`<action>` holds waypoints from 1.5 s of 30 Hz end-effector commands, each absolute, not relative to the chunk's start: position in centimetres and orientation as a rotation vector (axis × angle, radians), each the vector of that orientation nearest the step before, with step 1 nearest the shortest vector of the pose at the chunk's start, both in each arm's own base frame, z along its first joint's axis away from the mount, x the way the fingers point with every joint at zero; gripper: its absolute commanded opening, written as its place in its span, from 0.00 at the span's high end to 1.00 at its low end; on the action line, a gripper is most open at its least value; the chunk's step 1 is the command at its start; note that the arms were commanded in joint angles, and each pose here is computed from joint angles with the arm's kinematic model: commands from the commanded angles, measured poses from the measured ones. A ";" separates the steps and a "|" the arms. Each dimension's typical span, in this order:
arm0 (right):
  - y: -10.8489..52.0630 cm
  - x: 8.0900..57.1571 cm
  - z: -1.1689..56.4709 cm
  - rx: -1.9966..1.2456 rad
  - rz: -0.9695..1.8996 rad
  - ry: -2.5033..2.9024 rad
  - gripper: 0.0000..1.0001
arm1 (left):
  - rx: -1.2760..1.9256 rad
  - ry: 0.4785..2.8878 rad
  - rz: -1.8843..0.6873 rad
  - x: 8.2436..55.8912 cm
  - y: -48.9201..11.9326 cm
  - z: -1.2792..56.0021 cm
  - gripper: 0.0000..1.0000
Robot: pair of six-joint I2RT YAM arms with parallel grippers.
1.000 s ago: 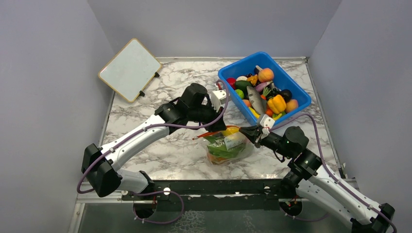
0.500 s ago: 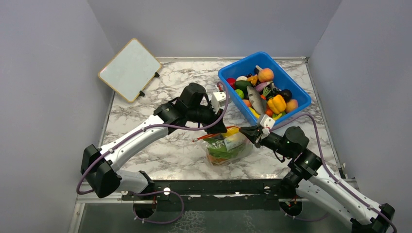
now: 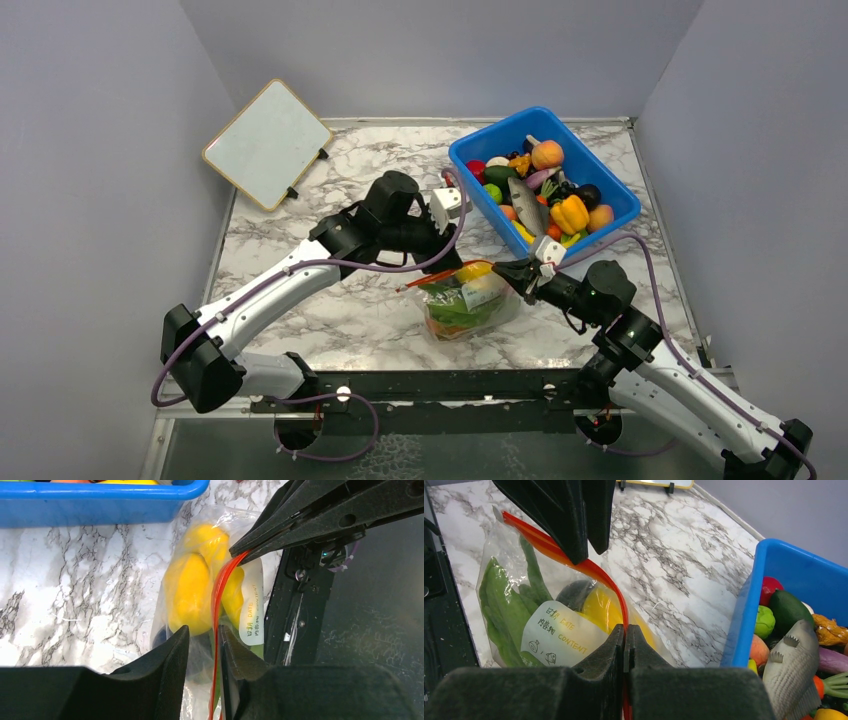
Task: Open the zip-top bag and remove the fake food
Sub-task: Open the zipper of the food storage bag at the center of the board.
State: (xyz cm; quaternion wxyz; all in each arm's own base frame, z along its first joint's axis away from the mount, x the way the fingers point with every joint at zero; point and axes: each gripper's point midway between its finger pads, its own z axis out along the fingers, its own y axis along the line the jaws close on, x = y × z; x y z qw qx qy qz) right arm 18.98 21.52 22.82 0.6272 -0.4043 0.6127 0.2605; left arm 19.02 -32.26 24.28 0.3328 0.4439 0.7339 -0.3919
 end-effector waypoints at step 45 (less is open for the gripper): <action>21.5 18.9 28.5 -0.740 0.707 1.350 0.81 | 1.030 1.973 -0.964 22.4 -31.4 24.6 1.00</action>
